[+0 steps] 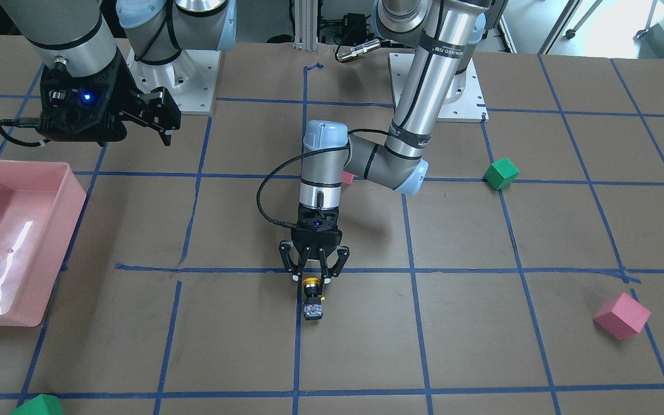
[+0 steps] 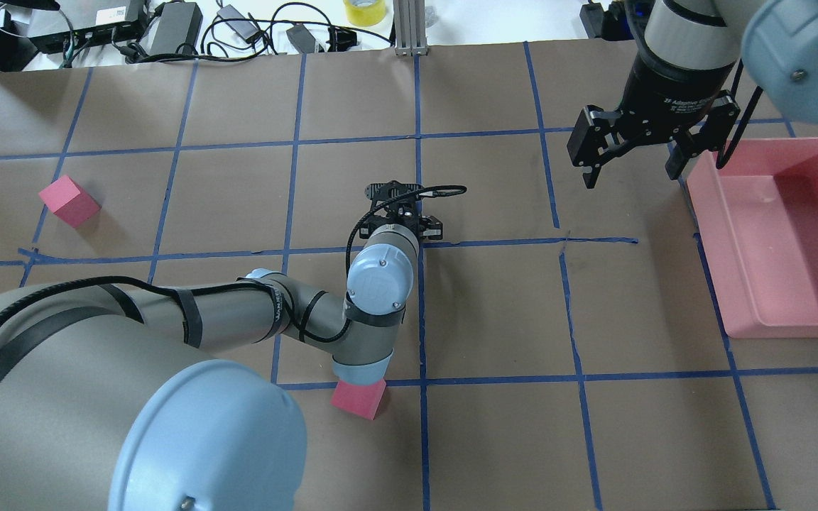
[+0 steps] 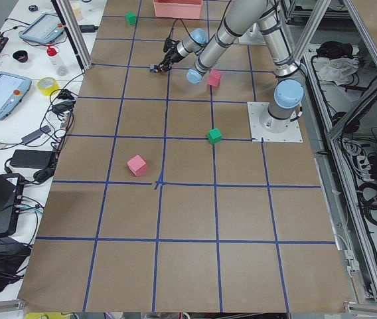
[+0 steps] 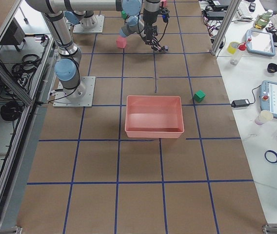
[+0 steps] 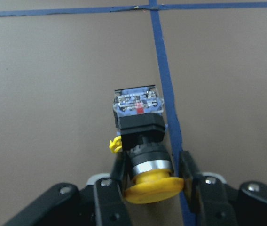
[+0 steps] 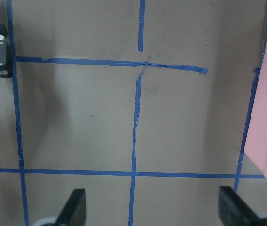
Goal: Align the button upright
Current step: 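Lift the button with the left gripper and rotate it cap-up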
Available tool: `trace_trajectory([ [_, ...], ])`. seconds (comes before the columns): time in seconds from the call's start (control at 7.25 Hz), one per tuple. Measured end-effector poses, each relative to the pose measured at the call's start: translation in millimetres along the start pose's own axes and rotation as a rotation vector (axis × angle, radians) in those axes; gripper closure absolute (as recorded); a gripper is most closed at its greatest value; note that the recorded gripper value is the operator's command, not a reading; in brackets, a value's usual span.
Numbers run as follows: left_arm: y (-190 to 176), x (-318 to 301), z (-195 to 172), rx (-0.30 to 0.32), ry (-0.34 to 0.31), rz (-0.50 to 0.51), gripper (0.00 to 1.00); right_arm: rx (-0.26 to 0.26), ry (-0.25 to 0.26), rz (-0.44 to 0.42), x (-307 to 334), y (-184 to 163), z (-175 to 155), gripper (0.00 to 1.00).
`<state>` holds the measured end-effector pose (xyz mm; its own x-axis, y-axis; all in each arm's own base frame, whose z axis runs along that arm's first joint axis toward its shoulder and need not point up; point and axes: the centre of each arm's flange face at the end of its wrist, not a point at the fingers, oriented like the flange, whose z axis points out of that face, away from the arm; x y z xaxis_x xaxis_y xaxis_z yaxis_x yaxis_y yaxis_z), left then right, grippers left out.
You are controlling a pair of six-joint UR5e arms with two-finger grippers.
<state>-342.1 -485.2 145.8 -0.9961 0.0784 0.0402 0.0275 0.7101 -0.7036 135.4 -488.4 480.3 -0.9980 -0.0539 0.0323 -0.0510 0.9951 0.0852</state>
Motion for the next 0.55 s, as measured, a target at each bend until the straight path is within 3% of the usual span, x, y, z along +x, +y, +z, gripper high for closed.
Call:
trace_trajectory([
  [0.28,-35,4,-9,-0.024,-0.011,-0.01,1.0,0.006,0.005,0.005,1,0,-1,0.0],
  [0.55,-88,-1,-17,-0.155,-0.016,-0.036,1.0,0.008,0.011,0.009,1,0,-1,0.0],
])
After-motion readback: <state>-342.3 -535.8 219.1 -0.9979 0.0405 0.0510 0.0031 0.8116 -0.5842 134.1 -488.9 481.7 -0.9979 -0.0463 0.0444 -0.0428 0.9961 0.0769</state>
